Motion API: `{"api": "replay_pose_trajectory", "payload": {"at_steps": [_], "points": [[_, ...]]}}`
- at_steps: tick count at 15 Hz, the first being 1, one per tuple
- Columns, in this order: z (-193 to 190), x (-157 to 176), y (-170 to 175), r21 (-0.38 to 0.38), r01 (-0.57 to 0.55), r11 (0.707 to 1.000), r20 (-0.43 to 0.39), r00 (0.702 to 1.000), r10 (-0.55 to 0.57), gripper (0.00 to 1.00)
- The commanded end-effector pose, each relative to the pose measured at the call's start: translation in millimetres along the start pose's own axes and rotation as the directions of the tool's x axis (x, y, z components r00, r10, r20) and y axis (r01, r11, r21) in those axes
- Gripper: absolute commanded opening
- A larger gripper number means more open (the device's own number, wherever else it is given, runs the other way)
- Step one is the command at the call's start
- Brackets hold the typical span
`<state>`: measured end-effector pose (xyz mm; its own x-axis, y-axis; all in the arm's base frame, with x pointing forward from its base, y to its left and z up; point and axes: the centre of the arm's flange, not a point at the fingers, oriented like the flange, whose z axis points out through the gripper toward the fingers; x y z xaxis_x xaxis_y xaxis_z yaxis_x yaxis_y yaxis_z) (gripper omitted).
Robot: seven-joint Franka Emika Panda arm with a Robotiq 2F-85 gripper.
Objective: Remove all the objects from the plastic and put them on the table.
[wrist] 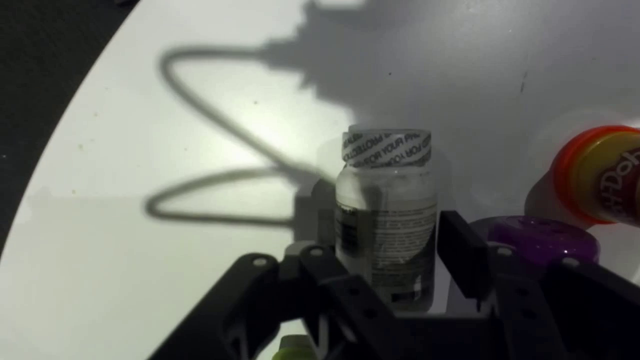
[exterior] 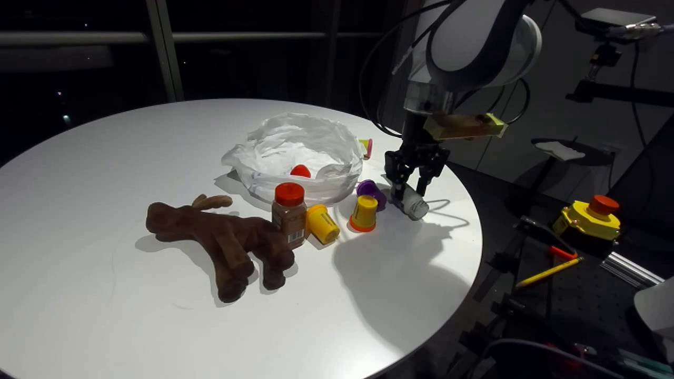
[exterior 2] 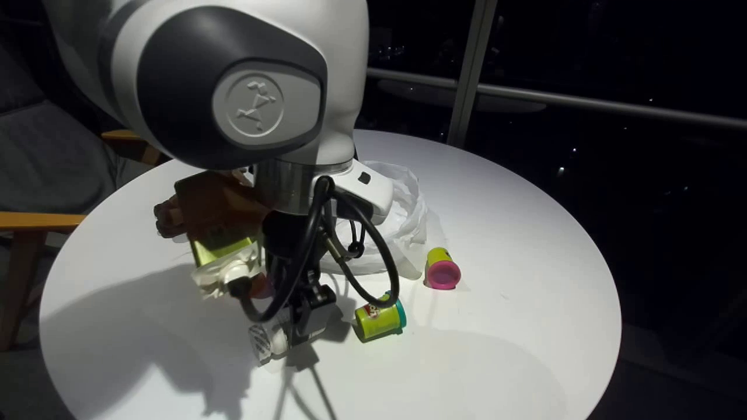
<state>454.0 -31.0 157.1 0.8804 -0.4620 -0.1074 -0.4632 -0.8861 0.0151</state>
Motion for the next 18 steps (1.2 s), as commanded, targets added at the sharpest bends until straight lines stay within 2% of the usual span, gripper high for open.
{"api": "replay_pose_trajectory", "payload": {"at_steps": [1,3,6,8,13,16,18], "points": [[-12,-19,9,0.011,-0.025,1.0,-0.072,0.997,0.026,0.85],[-27,-23,10,0.033,-0.025,0.999,-0.11,0.994,0.028,1.0],[-66,-17,-1,0.047,-0.035,0.998,-0.203,0.978,0.044,1.0],[-97,-7,-21,0.027,0.007,1.0,-0.262,0.965,0.0,1.0],[-147,31,-97,-0.043,0.125,0.991,-0.379,0.916,-0.132,1.0],[-154,48,-152,-0.05,0.175,0.983,-0.405,0.897,-0.181,1.0],[-146,57,-180,-0.063,0.208,0.976,-0.413,0.885,-0.215,1.0]]}}
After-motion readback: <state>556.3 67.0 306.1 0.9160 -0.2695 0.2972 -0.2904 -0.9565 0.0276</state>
